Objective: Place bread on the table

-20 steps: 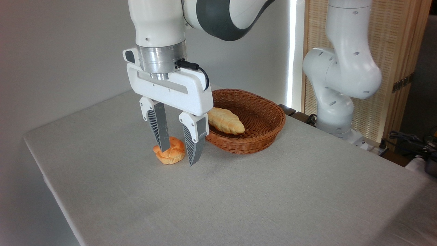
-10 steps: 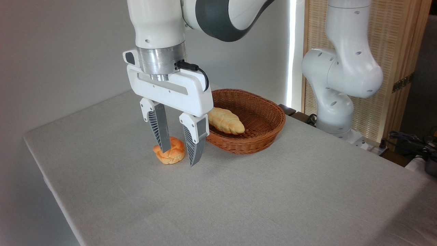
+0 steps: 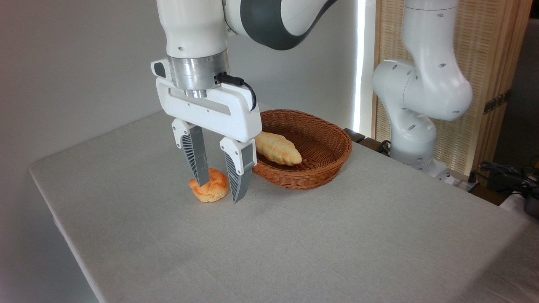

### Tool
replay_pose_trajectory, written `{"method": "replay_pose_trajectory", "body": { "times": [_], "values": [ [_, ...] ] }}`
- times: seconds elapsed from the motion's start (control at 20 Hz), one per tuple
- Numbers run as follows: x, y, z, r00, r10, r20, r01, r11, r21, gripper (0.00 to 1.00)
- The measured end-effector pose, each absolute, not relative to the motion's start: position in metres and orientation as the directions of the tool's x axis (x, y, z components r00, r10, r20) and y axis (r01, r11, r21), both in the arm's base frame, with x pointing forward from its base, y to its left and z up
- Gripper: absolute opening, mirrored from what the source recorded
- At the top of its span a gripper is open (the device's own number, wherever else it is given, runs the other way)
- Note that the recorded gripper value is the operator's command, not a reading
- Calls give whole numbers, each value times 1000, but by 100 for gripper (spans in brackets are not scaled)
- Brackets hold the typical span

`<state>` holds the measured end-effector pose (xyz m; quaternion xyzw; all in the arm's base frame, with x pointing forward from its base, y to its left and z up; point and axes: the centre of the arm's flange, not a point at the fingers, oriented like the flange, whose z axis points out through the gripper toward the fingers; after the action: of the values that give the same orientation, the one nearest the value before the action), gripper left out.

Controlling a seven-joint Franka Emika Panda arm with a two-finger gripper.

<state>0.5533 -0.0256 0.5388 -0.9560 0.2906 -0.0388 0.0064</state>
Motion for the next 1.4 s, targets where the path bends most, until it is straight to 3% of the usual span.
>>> {"method": "replay_pose_trajectory", "body": {
  "times": [0.65, 1.1, 1.4],
  "values": [
    [533, -73, 575, 769, -627, 125, -624, -779, -67, 100],
    [511, -88, 578, 738, -672, 55, -672, -740, -24, 100],
    [481, -96, 585, 496, -868, -10, -868, -496, 28, 100]
  ]
}}
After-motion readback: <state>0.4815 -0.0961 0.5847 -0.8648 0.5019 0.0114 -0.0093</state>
